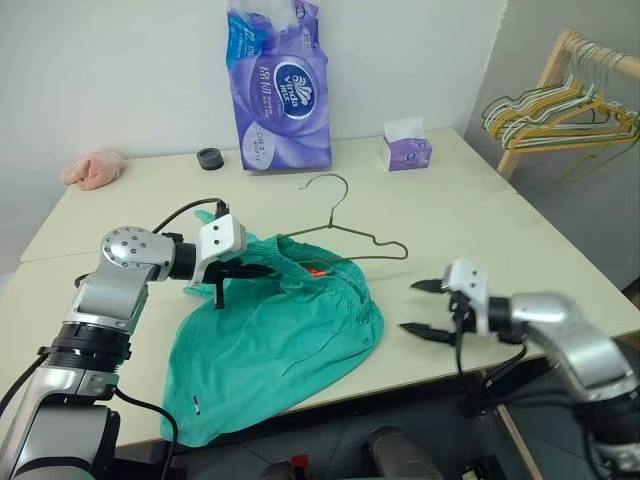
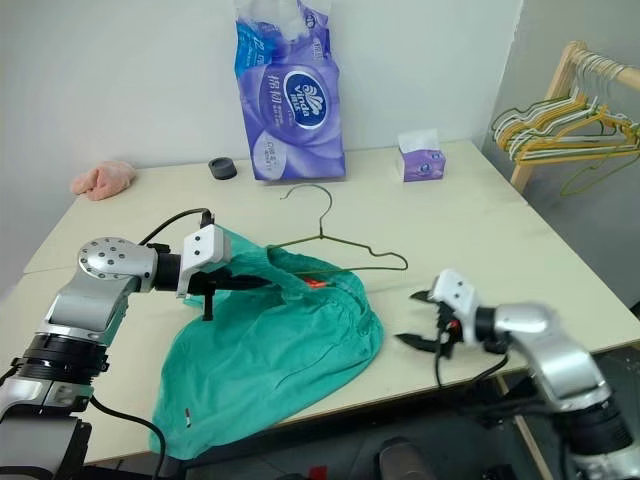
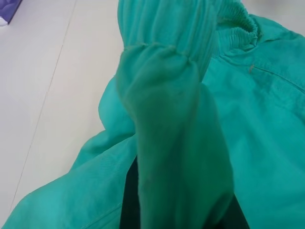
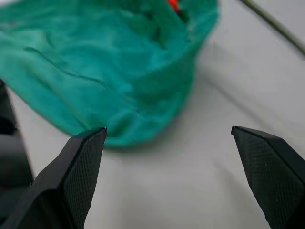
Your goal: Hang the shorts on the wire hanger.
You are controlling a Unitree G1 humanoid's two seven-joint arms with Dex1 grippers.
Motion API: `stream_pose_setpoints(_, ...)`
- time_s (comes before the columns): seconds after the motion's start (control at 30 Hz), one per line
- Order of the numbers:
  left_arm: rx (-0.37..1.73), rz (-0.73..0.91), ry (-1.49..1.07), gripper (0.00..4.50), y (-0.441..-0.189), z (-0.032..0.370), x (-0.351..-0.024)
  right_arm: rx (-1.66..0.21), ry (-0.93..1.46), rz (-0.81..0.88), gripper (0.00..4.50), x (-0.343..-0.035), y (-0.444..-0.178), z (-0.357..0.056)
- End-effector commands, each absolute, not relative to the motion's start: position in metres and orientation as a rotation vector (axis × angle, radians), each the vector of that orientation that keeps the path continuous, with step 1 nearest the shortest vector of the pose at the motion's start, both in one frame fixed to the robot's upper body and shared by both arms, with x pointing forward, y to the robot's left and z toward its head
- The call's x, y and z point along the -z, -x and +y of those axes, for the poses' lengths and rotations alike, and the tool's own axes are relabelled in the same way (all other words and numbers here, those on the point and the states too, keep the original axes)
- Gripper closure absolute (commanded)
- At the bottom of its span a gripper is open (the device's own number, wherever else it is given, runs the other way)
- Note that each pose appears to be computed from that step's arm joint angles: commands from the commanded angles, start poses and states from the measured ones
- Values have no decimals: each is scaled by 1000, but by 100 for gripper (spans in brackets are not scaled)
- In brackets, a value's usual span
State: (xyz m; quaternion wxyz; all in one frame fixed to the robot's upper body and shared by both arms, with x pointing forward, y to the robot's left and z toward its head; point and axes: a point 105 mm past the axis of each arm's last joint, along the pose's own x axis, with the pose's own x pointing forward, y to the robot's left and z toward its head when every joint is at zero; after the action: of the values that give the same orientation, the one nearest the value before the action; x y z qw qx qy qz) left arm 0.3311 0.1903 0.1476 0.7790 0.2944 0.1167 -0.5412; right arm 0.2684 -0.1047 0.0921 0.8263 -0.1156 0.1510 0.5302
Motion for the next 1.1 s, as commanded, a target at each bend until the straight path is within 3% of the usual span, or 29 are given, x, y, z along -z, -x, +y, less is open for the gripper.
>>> stream_pose_setpoints(0.03, 1138, 197, -647, 450, -332, 196, -168, -1059, 219, 306, 3, -98, -273, -94)
stream_pose_setpoints(0.17, 1135, 196, -642, 450, -331, 196, -170, -983, 250, 307, 3, -86, -286, -90)
stream_pose_setpoints(0.53, 1125, 188, -631, 450, -329, 194, -174, -995, 255, 292, 3, -65, -285, -54)
stream_pose_setpoints(0.63, 1121, 186, -630, 450, -329, 195, -174, -965, 209, 299, 62, -64, -287, -52)
stream_pose_setpoints(0.83, 1090, 173, -605, 450, -327, 200, -180, -832, 76, 337, 279, -65, -302, -65)
stream_pose_setpoints(0.97, 1065, 154, -554, 450, -322, 204, -189, -862, -21, 329, 421, -78, -303, -72)
stream_pose_setpoints(1.0, 1063, 151, -544, 450, -321, 204, -191, -871, -34, 329, 446, -80, -303, -74)
stream_pose_setpoints(1.1, 1086, 140, -477, 450, -310, 202, -199, -953, -175, 318, 446, -97, -296, -82)
